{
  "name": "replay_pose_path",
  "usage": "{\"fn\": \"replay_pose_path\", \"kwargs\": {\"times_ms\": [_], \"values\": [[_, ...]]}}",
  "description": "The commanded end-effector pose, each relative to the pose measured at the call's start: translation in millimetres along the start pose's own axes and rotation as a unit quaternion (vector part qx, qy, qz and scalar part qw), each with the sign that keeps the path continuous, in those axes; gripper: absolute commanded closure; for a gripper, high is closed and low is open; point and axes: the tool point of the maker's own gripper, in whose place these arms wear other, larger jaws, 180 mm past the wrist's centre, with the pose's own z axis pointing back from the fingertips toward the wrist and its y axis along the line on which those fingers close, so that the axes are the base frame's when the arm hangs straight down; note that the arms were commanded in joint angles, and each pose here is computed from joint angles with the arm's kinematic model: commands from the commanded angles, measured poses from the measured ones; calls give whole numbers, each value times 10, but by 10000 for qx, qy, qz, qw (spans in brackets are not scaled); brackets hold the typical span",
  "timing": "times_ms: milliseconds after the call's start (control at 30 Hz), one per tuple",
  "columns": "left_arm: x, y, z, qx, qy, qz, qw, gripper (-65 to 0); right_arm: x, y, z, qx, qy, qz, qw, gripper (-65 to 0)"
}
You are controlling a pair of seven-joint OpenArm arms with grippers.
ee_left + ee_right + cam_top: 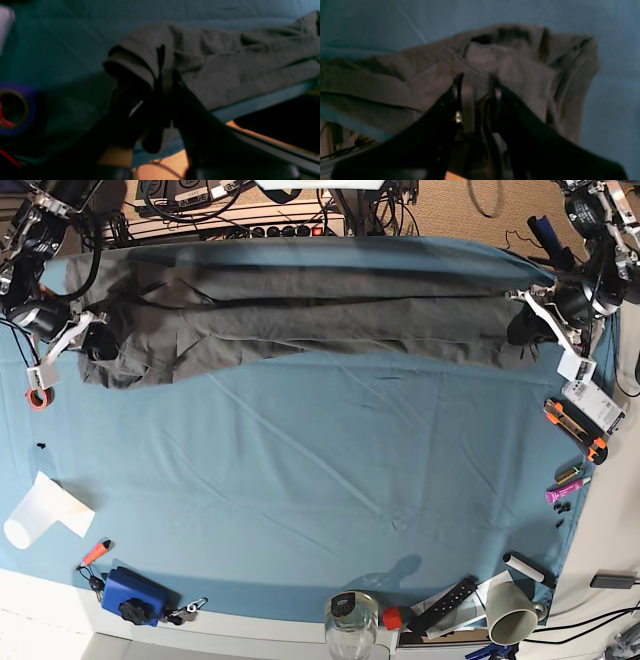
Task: Fold the T-shirt properly
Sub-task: 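Grasp the strip end with the left gripper and fold it toward the right gripper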
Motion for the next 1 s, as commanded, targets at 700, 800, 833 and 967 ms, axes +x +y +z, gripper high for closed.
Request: {"fn": "replay_pose_path", "kwargs": {"times_ms": [700, 800, 833, 967], "values": [[189, -1609, -185, -2223, -408, -1595, 9610, 0, 79, -199, 88, -540, 105, 286, 9981, -103], [206, -1760, -300, -2226, -374, -1789, 9576, 0, 75, -193, 83, -532, 102, 278, 9981, -103], [224, -1820, -334, -2239, -398, -1884, 9554, 0, 72, -189, 78, -526, 97, 268, 9982, -103], [255, -2150, -445, -2470, -465, -2201, 9426, 0, 16, -159, 31, -500, 117, 190, 9985, -103]]}}
